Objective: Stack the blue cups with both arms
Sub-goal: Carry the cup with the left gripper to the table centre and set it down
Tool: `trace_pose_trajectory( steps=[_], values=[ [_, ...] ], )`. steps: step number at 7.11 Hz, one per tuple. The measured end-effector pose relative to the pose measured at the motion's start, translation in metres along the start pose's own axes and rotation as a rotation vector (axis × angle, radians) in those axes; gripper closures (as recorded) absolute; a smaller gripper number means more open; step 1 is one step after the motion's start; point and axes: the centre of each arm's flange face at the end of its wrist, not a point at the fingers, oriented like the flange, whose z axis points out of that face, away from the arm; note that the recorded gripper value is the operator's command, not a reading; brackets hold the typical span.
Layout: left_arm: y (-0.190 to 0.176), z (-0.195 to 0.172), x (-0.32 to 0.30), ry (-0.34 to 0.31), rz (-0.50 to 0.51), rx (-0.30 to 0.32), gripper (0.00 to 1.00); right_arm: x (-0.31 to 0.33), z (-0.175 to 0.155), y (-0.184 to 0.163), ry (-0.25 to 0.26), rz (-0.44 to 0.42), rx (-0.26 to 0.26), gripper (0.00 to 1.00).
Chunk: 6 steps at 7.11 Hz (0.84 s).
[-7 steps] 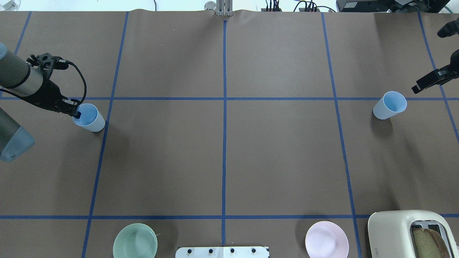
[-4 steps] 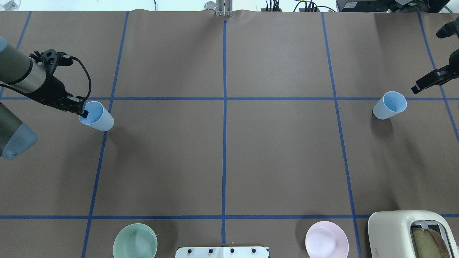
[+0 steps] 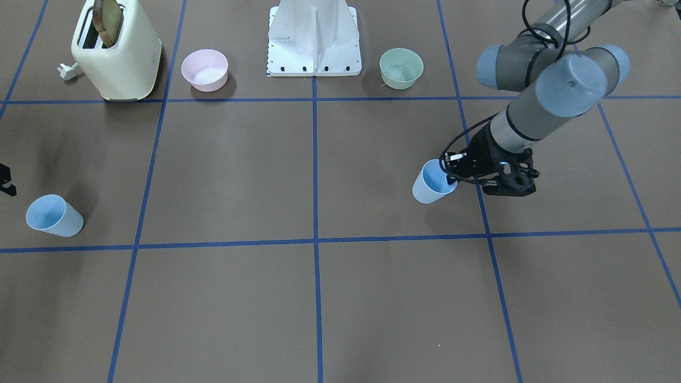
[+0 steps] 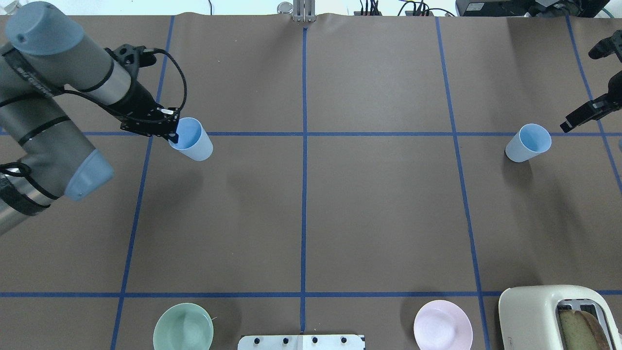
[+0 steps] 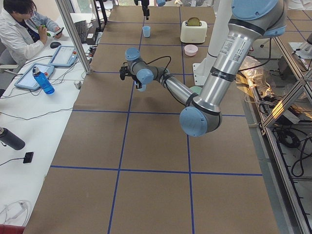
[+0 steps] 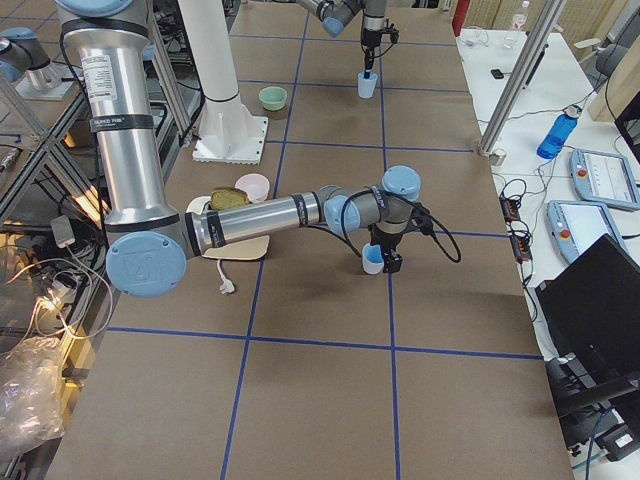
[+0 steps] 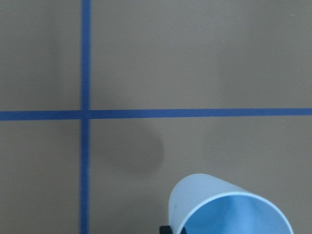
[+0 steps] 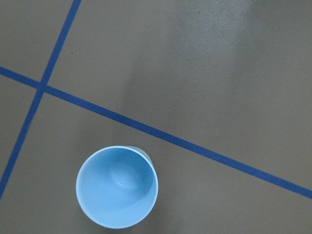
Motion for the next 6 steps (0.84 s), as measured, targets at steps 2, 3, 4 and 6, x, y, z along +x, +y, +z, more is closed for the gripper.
trace_pose_trajectory(
  steps=[2,3,4,6],
  values=[
    [0.01,0.018,0.064,-0.003,-0.011,-0.012,1.0,0.002,0.005,-0.001,0.001,0.004,-0.008,0.1],
    [0.009,0.025,0.091,0.0,-0.014,-0.013,1.0,-0.001,0.005,-0.004,0.0,0.003,-0.009,0.1],
    [0.01,0.033,0.119,0.0,-0.006,-0.006,1.0,-0.004,0.006,-0.008,-0.002,0.003,-0.009,0.1],
    [0.01,0.047,0.164,-0.003,0.017,0.004,1.0,-0.007,0.009,-0.017,-0.005,0.01,-0.012,0.1]
  ],
)
